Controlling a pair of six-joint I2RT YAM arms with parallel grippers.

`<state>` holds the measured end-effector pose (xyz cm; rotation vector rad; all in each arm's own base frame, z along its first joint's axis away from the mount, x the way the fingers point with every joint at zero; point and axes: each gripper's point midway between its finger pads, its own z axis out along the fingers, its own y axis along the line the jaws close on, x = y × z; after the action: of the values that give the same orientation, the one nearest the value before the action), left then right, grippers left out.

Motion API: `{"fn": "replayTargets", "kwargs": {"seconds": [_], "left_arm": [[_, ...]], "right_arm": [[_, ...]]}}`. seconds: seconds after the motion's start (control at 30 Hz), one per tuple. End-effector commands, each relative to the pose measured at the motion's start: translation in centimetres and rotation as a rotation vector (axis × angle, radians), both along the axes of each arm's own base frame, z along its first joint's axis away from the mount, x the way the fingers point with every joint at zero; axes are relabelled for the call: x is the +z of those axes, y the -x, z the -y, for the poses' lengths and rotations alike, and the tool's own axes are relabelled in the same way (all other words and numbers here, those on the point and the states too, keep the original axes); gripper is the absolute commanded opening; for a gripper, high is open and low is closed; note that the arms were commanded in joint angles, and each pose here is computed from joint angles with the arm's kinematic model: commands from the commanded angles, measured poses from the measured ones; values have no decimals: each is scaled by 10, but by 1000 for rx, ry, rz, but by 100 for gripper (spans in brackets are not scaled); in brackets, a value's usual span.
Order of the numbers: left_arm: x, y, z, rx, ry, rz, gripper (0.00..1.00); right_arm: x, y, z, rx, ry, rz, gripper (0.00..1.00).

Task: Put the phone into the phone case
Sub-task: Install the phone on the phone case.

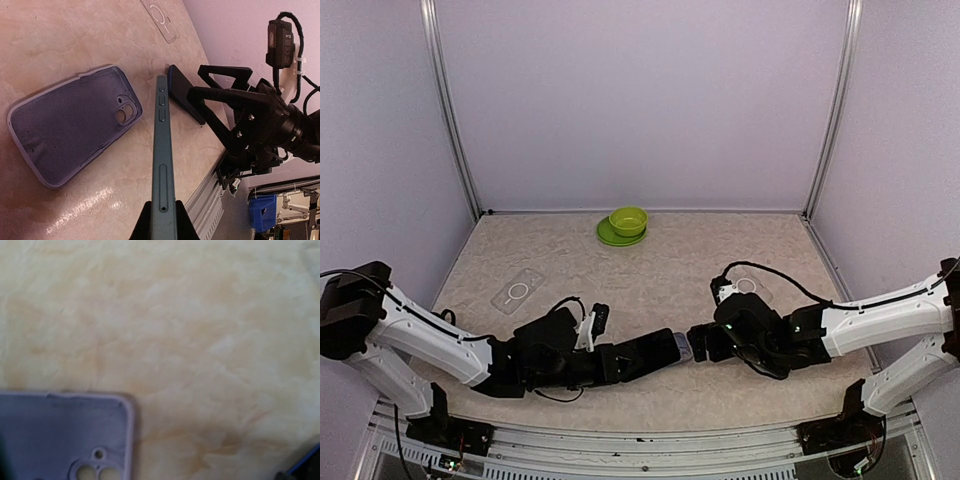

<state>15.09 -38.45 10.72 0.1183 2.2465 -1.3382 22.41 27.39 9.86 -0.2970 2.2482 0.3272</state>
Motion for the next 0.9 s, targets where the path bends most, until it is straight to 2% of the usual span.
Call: {"fn": "replayTargets", "kwargs": {"seconds": [0.0,0.17,0.87], "left_arm": [[17,-4,15,-25,54,3,0],[11,-12,13,-8,40,-5,0],[-3,-29,28,-123,68,-93,0]], "right_arm": [[5,7,-18,115,-57,-2,100],[8,10,-25,173,-106,-9,100],[-15,3,-12,155,-117,-92,100]]}}
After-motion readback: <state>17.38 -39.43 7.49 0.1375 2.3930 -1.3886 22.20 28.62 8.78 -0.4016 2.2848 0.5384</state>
